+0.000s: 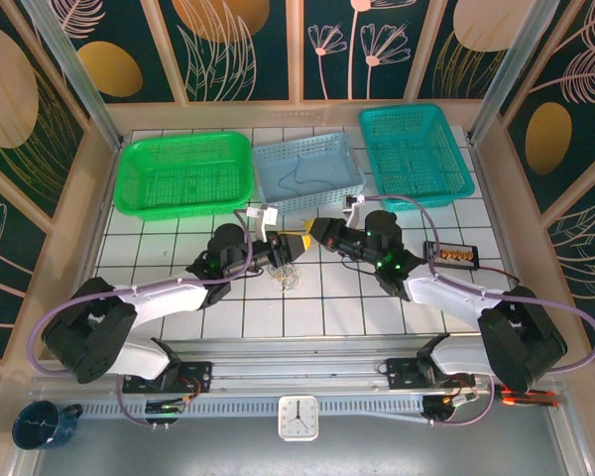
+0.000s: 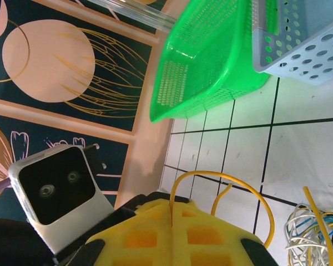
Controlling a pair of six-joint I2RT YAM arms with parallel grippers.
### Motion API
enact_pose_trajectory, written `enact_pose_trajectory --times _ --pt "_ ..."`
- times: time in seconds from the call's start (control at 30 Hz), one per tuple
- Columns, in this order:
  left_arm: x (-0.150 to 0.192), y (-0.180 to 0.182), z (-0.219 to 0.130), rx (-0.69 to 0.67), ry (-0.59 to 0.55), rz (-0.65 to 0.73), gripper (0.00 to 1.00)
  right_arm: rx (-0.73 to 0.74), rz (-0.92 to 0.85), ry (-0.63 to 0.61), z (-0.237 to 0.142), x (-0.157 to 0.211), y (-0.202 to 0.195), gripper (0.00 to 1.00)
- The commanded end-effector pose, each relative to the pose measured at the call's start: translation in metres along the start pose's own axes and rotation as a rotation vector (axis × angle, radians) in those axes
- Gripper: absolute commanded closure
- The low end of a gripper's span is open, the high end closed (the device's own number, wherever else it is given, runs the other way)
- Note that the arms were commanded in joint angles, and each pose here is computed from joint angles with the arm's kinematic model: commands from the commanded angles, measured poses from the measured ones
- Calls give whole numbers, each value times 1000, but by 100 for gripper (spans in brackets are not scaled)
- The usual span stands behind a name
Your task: Untangle the cables
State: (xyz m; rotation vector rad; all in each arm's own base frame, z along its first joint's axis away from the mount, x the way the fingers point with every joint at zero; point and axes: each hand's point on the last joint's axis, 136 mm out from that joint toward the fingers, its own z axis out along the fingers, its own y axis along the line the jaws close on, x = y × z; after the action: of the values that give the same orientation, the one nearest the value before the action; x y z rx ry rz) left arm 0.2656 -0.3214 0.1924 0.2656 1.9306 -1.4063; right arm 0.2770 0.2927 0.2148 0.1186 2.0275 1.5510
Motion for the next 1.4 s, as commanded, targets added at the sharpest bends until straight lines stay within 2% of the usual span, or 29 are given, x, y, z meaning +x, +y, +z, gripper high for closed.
enact_pose_trajectory --times 0.0,0.13,0.33,0.47,0.6,0.73,0.9,0.93,1.07,1.17,1.37 --pt "-8 -4 6 5 -23 48 58 -42 -6 -15 -4 -3 8 100" --pt "-9 1 9 -15 -31 52 61 -49 -10 -19 -6 -4 10 100" --pt "-10 3 13 -19 -31 59 71 -62 -7 -21 -8 -4 14 100" --pt "-11 4 15 -20 -33 60 73 -69 -9 -20 -9 -4 16 100" --pt "-12 4 17 -19 -39 62 84 -69 -5 -23 -10 -4 16 100" --pt "-12 6 17 -22 -43 62 100 -71 -8 -29 -11 -5 18 100" --pt "-9 9 13 -32 -47 67 100 -57 -16 -39 -12 -8 17 100" --pt "-7 10 11 -33 -46 67 98 -53 -17 -39 -12 -8 16 100" --pt "-2 14 3 -45 -53 67 73 -48 -26 -47 -13 -11 17 100" --pt "1 15 -2 -48 -60 73 61 -49 -30 -47 -13 -11 19 100" --pt "-2 9 -10 -28 -92 93 45 -55 -31 -44 -13 -11 21 100"
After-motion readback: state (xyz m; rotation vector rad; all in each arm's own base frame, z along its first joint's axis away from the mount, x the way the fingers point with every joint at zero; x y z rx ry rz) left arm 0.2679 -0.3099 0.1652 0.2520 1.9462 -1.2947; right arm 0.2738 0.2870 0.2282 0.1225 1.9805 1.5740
